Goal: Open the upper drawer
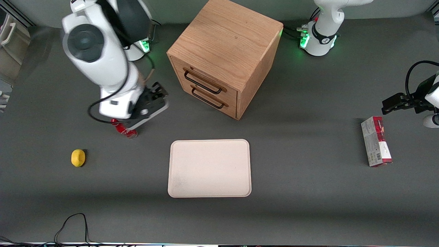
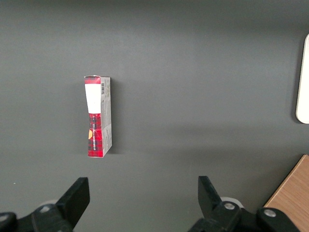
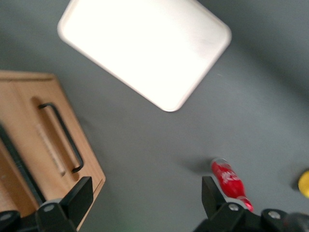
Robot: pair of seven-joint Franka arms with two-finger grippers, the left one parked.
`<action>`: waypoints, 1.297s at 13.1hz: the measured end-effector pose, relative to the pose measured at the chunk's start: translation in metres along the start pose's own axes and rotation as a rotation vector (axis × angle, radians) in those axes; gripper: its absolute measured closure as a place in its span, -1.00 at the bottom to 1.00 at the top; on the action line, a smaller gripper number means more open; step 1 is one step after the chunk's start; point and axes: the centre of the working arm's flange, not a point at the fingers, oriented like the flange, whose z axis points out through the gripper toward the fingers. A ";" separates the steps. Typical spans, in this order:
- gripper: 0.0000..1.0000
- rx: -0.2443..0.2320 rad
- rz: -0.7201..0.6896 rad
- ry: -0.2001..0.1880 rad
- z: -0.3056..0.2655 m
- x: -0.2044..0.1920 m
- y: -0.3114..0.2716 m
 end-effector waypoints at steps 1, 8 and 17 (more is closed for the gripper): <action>-1.00 -0.002 -0.048 -0.009 0.005 0.004 -0.024; -1.00 -0.009 -0.270 -0.002 0.021 0.008 -0.105; -1.00 0.146 -0.367 0.029 0.032 -0.023 -0.111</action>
